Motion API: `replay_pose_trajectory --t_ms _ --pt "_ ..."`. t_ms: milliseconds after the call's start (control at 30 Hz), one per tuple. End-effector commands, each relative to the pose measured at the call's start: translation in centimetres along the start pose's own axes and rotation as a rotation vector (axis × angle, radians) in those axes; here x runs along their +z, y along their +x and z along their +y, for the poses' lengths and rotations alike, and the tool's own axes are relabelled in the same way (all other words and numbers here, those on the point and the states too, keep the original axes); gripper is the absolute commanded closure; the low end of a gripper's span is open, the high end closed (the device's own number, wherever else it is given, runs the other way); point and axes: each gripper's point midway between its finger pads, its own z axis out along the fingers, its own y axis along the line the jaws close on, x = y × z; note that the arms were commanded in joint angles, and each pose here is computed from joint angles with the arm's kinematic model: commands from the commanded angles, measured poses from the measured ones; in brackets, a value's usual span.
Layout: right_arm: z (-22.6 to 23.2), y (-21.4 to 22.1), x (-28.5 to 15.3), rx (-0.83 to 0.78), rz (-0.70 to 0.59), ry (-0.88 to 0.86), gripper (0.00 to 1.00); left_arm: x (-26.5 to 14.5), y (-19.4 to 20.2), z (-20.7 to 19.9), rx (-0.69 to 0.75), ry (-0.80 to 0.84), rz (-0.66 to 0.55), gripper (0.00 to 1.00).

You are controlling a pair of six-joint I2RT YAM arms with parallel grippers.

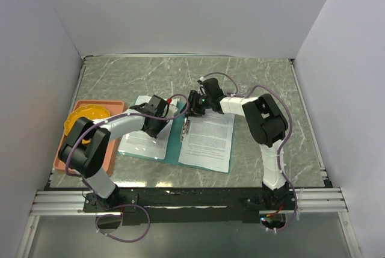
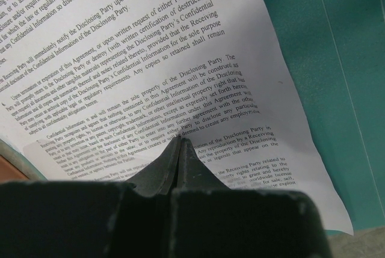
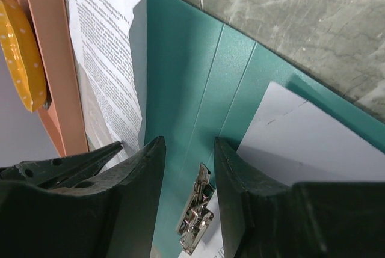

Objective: Put the files into the folder

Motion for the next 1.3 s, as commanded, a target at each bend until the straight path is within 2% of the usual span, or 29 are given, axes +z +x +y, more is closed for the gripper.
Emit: replay_pose_trajectory --t_ms 0,433,1267 --pt "3.2 -1.4 -2.0 -0.046 -0.057 -0.089 0.55 -1.3 -1.5 0.9 -0.005 -0.026 -0.059 0.99" --pt "4.6 -1.7 -3.0 -0.006 -0.095 -0.214 0.57 -1.5 -1.7 1.0 -0.009 -0.031 -0.064 0.99" --pt "6.3 0.2 -5.2 0.011 -0.092 -0.270 0.60 -2.0 -2.1 1.4 -0.013 -0.047 -0.083 0.99"
